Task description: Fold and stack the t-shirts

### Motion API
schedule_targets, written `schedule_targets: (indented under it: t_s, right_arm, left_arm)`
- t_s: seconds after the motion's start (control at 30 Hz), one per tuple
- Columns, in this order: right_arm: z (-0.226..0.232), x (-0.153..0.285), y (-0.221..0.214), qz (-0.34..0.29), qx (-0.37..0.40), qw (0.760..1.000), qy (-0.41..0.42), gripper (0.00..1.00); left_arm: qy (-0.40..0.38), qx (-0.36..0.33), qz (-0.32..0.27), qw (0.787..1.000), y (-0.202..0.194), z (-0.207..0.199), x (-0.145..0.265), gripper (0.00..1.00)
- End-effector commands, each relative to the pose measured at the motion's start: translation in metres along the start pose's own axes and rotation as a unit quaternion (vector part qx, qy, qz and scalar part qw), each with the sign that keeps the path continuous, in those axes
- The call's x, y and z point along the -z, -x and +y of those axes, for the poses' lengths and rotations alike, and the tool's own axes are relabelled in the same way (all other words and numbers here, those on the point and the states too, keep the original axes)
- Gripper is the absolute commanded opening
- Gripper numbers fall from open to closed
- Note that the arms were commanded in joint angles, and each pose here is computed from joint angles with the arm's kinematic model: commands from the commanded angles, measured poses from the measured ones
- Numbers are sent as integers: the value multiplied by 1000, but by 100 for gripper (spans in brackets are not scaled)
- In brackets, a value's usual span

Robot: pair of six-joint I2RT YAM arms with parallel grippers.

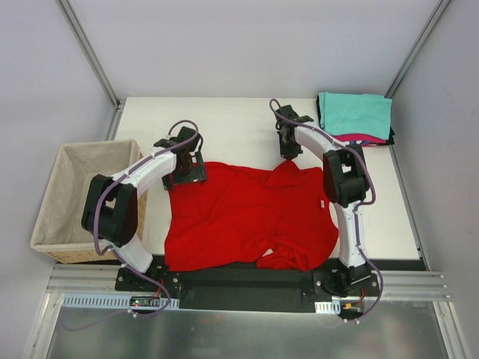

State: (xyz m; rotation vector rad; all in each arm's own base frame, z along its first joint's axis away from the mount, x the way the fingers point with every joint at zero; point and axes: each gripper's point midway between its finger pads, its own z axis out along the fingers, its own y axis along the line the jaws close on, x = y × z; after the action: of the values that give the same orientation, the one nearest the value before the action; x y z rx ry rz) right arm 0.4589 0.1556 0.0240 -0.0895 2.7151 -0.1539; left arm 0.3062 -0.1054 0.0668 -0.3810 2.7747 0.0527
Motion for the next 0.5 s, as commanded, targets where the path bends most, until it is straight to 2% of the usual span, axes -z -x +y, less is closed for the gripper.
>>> schedule_targets:
  t_s: [0.0,0.17,0.4,0.47]
  right_arm:
    - [1,1,-3,2,-14,1000,4,1]
    - [3,6,-3,-5,-18,1000,13,1]
    - [4,11,2,-14,-18,1000,21,1]
    - [4,12,2,-15,-18,999,22,1]
  left_arm:
    - [5,43,-15,999,1,16,10,99]
    - [-18,69,-12,997,13,28,13,99]
    - [-30,55,-38,997,45,27,15,99]
    - [-24,54,-29,998,47,27,8,99]
